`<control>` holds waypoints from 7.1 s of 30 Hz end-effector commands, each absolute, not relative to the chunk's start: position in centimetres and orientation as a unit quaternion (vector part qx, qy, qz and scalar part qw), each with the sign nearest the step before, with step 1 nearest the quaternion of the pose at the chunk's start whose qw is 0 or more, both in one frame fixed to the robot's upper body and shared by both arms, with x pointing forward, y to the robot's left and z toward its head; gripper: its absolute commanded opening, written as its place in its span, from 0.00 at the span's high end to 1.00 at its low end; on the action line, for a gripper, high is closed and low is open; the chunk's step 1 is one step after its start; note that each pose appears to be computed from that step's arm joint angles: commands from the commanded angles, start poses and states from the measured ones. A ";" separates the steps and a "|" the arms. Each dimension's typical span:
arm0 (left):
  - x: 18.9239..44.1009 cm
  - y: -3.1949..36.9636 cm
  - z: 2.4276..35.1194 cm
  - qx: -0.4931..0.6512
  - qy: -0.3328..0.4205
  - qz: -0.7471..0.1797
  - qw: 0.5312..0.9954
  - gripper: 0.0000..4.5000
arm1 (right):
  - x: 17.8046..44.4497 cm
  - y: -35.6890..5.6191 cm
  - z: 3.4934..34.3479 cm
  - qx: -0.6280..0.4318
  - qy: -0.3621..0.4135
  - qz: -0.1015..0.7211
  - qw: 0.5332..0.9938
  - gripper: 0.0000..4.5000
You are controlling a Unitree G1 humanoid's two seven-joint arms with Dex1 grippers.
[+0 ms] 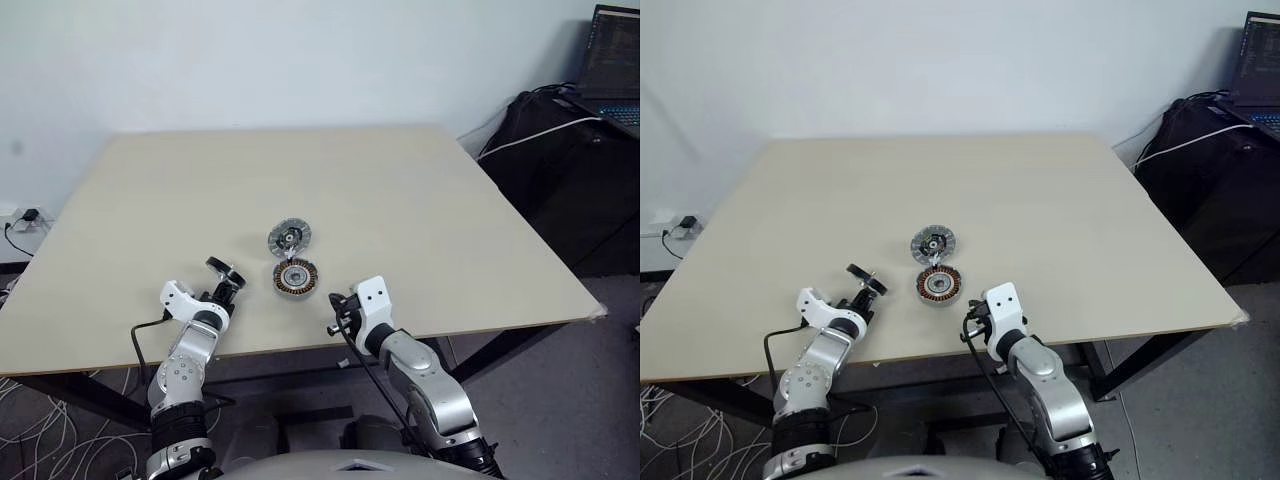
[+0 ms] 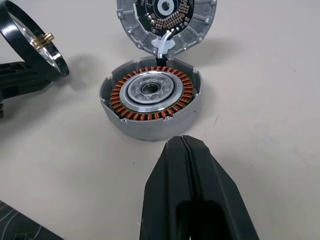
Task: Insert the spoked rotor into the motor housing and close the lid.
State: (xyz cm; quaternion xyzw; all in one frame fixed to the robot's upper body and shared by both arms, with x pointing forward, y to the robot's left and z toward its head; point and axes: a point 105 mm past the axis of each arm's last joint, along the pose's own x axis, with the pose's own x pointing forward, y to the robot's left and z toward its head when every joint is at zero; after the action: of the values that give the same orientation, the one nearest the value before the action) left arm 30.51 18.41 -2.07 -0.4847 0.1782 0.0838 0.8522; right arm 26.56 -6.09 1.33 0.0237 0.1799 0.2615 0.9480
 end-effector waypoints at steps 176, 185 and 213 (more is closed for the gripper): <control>33.7 11.3 3.3 -0.203 0.281 -0.101 0.933 1.00 | 27.2 -6.4 3.0 0.046 0.147 0.241 0.958 1.00; 33.7 11.3 3.2 -0.204 0.282 -0.097 0.932 0.48 | 27.3 -6.3 3.1 0.045 0.146 0.241 0.958 1.00; 30.3 15.4 7.0 -0.067 -0.040 -0.102 0.992 0.01 | 27.4 -6.1 3.2 0.035 0.142 0.253 0.956 1.00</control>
State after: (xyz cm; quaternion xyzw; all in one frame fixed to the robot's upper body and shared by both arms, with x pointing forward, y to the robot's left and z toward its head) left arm 30.18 15.44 5.90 -0.0792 -0.0072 -0.1030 0.9915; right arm 26.76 -6.38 1.55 0.0350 0.1762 0.2476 0.9521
